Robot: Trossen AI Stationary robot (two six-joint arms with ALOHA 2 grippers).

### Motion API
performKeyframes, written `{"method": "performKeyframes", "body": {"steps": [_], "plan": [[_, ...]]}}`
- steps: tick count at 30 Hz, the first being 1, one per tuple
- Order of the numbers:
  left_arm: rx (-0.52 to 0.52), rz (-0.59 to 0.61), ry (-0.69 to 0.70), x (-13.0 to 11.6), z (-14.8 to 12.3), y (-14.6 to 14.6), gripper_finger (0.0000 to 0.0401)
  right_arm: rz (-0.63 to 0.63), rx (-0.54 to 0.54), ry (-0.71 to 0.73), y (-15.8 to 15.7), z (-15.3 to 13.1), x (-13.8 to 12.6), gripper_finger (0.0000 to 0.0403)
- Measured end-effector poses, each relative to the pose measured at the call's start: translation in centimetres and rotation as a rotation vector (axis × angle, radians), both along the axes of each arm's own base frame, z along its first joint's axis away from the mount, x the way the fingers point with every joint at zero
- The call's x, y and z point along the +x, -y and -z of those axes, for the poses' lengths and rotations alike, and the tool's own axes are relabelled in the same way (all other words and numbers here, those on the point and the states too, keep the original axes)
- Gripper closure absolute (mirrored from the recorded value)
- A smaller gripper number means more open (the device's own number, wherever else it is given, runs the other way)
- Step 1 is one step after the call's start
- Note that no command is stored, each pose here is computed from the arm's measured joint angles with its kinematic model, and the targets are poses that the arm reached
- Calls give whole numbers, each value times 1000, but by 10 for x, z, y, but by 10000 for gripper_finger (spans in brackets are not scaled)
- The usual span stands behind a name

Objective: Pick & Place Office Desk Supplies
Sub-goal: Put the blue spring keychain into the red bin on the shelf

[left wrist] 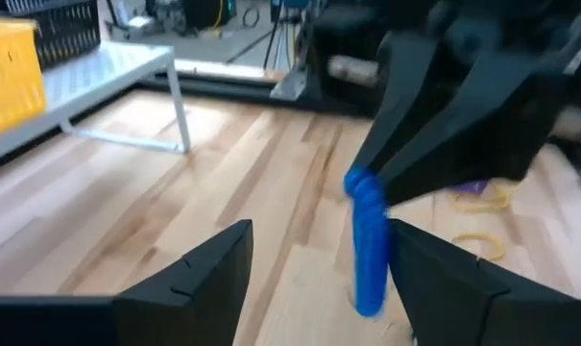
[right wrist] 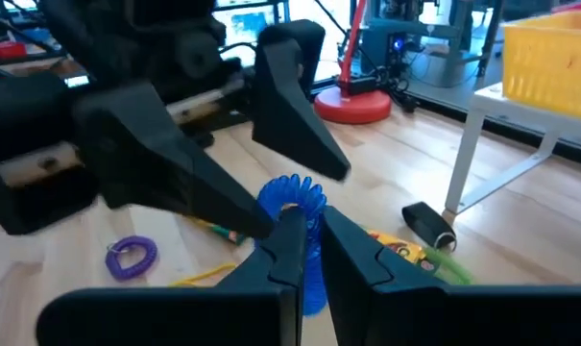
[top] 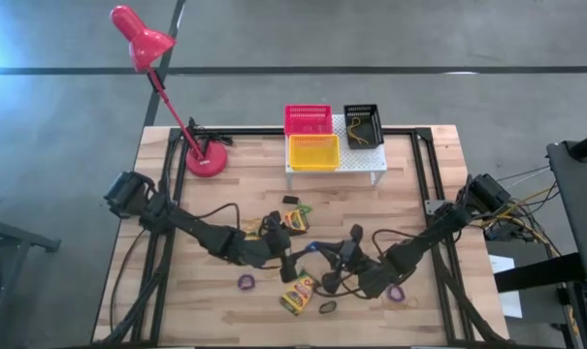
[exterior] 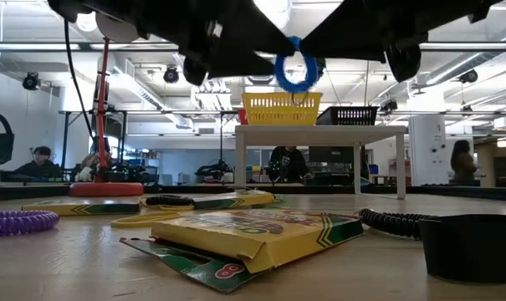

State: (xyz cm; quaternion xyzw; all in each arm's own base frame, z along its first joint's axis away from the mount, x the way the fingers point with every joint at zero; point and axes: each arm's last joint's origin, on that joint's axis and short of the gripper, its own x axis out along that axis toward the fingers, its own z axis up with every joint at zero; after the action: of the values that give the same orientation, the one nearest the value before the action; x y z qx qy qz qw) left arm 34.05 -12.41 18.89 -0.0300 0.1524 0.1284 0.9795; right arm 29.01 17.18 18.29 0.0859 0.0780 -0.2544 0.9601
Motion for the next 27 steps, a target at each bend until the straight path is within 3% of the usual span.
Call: {"method": "performKeyframes", "body": {"steps": [5,11,14,20,27], "plan": [[11,-6,-4,1,0,-3,205,2,-4,-5,3,-1,3,383],[7,36,-74,2,4,-13,325,7,-1,-8,8,-1,6,383],[2,56,-125,0,1,-21,381,-69,1,-44,13,-1,10,376],[5,21,-237,-13,-25,-57,379,-204,19,-143,48,-12,22,321],[33,-112,-252,-46,-73,-130,383,-76,-144,-308,103,-29,18,273]]}}
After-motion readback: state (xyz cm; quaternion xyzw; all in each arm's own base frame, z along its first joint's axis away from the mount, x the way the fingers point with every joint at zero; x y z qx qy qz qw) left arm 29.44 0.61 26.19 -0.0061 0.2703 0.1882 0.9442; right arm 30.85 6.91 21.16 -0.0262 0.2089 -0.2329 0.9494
